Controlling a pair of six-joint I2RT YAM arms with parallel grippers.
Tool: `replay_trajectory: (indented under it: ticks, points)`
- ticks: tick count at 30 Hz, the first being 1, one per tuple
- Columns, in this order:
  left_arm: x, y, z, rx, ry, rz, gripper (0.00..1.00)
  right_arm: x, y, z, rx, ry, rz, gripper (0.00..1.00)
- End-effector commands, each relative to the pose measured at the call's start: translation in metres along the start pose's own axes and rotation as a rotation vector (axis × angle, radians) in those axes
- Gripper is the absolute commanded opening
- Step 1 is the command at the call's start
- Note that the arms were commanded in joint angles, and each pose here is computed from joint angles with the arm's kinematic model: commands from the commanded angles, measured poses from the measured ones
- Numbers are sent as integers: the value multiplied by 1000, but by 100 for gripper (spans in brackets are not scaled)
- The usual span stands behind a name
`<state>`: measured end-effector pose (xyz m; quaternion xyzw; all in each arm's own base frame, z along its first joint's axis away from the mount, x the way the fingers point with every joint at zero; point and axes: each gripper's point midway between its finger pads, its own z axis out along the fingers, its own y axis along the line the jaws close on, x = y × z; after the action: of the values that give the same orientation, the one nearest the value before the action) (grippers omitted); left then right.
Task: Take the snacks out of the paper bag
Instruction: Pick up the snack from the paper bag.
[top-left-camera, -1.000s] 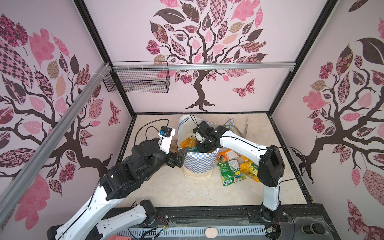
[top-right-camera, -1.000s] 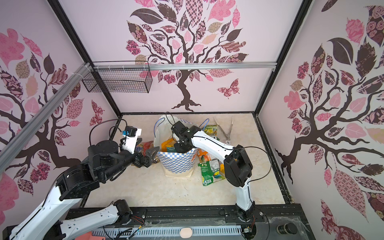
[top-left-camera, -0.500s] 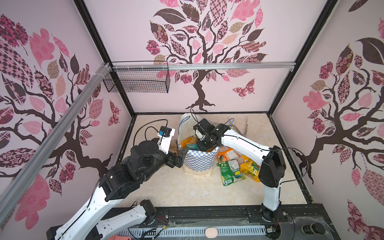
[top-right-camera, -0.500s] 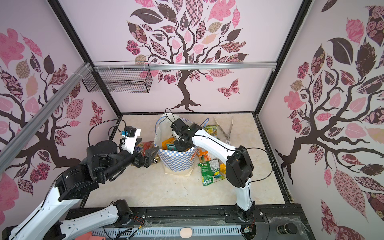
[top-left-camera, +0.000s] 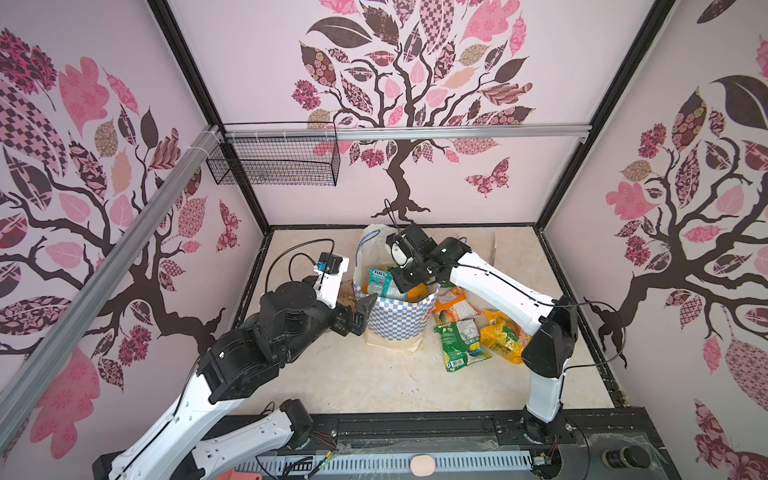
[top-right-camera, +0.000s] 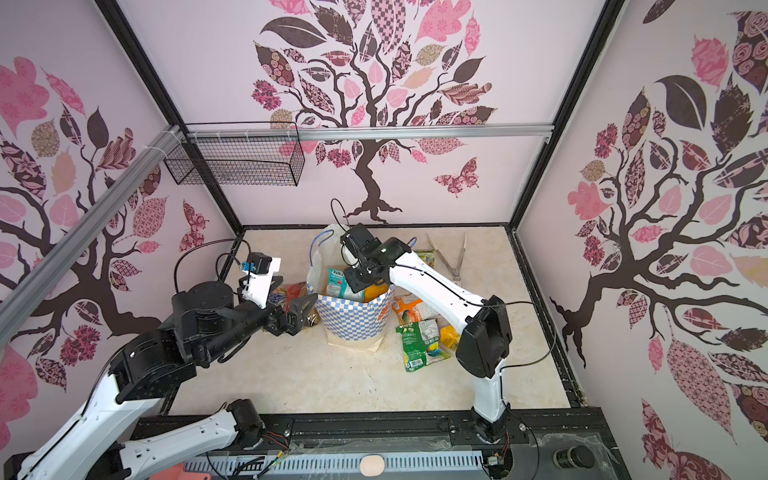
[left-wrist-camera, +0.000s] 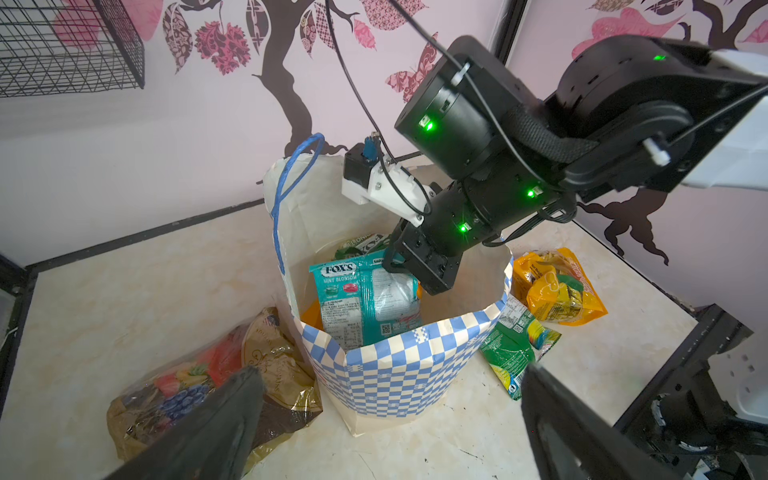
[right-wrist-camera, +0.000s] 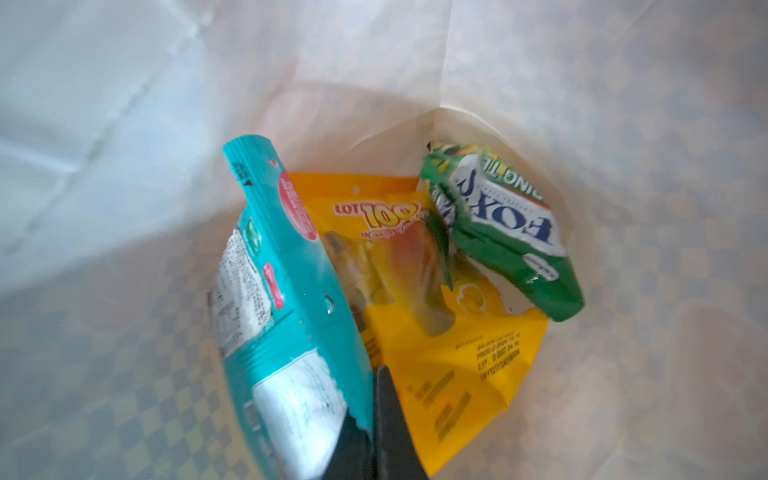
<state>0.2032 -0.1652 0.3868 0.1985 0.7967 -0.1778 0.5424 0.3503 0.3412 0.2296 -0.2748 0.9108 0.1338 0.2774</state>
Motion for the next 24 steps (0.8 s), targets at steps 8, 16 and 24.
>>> replay_trajectory:
  ticks: [8, 16, 24]
  points:
    - [5, -1, 1, 7, 1, 0, 99, -55, 7, -93, -42, -271, 16, 0]
    - [5, 0, 0, 5, 2, -3, 99, -60, 6, -105, -38, -301, 18, 0]
    - [4, 0, -2, 6, -4, -7, 99, -78, 3, -147, -29, -414, 26, 0]
